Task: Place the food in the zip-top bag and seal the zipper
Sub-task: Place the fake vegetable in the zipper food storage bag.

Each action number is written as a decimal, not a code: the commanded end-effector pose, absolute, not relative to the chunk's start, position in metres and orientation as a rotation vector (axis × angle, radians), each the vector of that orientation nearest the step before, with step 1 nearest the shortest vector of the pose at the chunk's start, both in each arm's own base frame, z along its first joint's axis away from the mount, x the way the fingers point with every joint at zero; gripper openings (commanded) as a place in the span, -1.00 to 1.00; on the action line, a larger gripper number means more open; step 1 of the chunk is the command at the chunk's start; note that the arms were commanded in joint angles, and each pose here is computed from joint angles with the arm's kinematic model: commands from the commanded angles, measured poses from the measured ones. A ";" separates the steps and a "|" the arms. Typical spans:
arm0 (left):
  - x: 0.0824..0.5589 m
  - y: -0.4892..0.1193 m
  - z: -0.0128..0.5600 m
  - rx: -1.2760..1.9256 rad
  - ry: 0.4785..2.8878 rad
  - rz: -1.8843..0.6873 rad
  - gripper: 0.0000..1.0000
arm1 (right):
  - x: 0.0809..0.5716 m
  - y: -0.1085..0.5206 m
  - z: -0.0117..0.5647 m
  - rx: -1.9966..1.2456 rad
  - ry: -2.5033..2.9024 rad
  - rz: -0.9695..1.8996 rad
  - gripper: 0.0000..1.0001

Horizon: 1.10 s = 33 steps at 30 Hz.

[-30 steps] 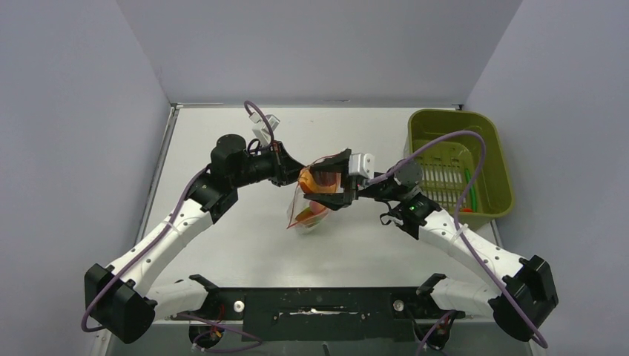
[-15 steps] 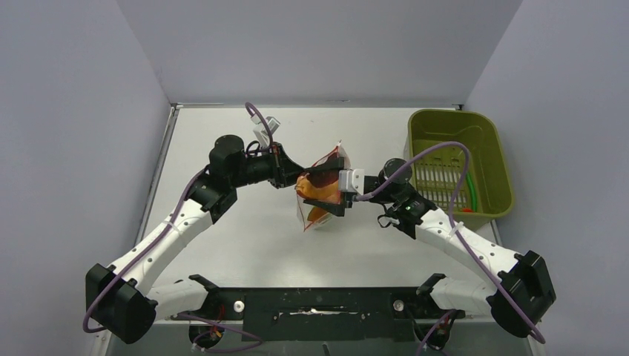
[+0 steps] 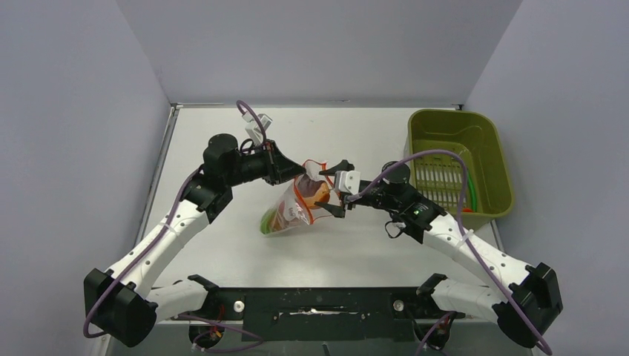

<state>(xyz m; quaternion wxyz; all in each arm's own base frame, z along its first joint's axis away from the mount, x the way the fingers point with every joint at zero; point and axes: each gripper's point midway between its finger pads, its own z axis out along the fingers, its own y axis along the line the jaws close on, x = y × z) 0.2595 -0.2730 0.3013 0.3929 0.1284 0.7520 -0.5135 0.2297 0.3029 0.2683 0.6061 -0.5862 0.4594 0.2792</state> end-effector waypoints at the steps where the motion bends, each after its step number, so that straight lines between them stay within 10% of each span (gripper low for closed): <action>1: 0.260 -0.270 0.333 0.350 1.780 -1.324 -1.00 | 0.232 0.293 0.266 -1.375 1.102 0.576 0.39; 11: 0.266 -0.264 0.324 0.319 1.794 -1.323 -1.00 | 0.232 0.302 0.267 -1.394 1.178 0.634 0.37; 33: 0.343 -0.192 0.335 0.069 1.662 -0.831 -1.00 | 0.256 0.297 0.301 -0.218 1.983 1.017 -0.06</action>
